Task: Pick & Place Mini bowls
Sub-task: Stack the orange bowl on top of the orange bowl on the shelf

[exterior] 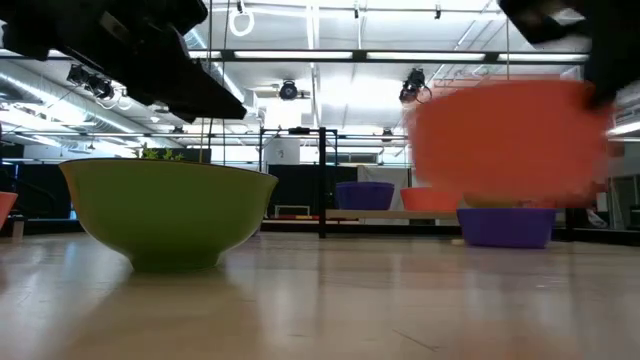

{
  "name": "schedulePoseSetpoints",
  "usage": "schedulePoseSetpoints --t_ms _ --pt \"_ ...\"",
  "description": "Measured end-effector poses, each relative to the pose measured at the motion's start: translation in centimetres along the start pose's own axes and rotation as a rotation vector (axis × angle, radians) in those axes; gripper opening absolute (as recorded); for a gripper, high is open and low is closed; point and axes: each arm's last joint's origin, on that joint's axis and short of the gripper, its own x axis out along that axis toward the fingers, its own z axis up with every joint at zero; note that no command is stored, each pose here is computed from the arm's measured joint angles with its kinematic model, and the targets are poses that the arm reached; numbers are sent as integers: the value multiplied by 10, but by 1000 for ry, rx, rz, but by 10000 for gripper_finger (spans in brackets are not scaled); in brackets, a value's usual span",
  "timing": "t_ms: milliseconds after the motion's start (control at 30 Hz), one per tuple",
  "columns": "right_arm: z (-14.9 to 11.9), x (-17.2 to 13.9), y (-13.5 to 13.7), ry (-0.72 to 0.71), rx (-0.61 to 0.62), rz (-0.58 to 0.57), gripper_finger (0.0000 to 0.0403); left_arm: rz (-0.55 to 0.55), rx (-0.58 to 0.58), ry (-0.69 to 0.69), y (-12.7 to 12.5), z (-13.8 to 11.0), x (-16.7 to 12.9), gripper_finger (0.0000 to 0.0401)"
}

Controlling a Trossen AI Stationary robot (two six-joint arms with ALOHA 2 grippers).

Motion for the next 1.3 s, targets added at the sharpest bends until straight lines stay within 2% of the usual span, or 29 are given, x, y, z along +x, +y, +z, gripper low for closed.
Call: schedulePoseSetpoints --t_ms 133,233,433,500,600,700,833,1167,1300 --pt "3 -19 -63 -16 -76 -96 5 15 -22 -25 -6 1 -3 103" --pt "-7 -30 -128 -5 -22 -189 4 8 -48 -27 -9 0 -4 103" --pt "-58 -48 -258 50 183 -376 2 -27 -57 -26 -18 -1 -8 103" --pt "-76 -52 -292 47 236 -387 1 -30 -53 -28 -21 -2 -9 103" --pt "-102 -55 -328 32 286 -373 1 -19 -56 -28 -23 -3 -11 103" --pt "-125 -54 -350 39 339 -337 1 -9 -82 -29 -25 -3 -12 103" --pt "-148 -50 -364 82 376 -292 1 13 -123 -33 -28 -5 -14 103" --pt "-181 -24 -376 222 437 -168 0 82 -176 -71 -38 -7 -22 103" --pt "-188 -16 -380 244 451 -157 6 121 -188 -89 -39 -7 -24 103"
